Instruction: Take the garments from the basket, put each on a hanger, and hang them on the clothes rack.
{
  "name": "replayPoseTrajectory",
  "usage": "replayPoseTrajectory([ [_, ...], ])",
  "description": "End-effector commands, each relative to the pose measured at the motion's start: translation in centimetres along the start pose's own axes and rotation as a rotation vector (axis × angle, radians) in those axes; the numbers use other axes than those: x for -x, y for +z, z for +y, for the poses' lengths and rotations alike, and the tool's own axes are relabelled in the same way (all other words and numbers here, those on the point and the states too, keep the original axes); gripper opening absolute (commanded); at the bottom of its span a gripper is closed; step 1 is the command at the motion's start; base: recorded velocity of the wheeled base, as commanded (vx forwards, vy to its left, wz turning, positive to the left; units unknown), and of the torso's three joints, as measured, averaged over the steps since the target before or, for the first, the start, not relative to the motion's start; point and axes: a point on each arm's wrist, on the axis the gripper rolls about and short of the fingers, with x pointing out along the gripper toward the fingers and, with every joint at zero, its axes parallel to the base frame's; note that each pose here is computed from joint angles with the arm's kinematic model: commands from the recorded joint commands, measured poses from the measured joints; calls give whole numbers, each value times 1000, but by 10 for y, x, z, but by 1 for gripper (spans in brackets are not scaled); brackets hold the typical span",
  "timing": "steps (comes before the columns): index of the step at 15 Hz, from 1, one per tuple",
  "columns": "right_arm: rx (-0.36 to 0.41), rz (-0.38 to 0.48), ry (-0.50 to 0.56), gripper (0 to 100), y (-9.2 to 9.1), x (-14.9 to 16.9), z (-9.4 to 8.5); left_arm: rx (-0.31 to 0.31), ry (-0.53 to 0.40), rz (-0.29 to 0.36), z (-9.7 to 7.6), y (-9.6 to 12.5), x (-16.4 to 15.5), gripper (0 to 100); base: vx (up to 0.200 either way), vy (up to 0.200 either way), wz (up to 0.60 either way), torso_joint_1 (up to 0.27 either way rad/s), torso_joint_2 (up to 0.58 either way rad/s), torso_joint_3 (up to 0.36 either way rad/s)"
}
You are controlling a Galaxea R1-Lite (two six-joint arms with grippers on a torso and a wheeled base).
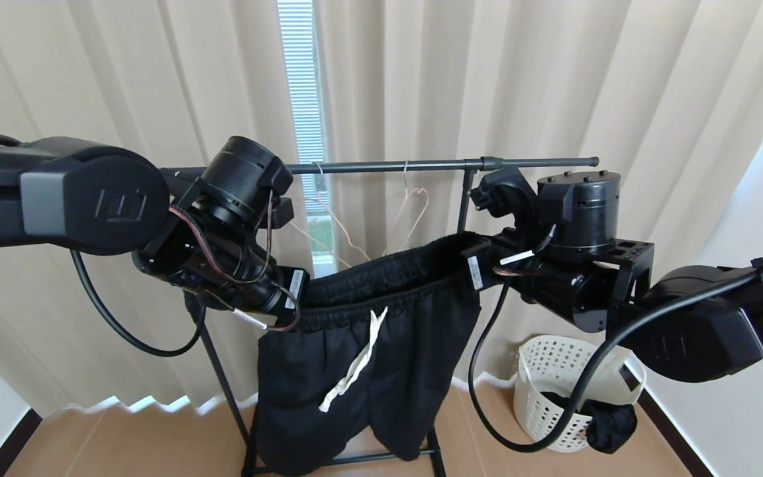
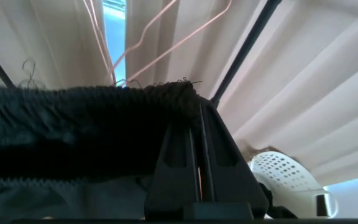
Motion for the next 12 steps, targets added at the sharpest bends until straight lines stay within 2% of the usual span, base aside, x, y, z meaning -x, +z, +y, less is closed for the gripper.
replayPoseTrajectory([
  [1,51,28,9,0,-9,9,-2,-23,21,-6,-5,3,-4,0,0,0,0,0,0,0],
  [4,233,79,62,0,-27,25,-10,-54,41,-4,-14,2,-8,0,0,0,0,0,0,0],
  [6,281,99,46,0,-32,25,-19,-53,39,-13,-14,3,-6,0,0,0,0,0,0,0],
  [10,316,143,-41,0,-39,13,-50,-36,61,-2,-4,0,-5,0,0,0,0,0,0,0],
  [12,344,165,-106,0,-41,10,-75,-10,105,-6,8,2,-6,0,0,0,0,0,0,0],
])
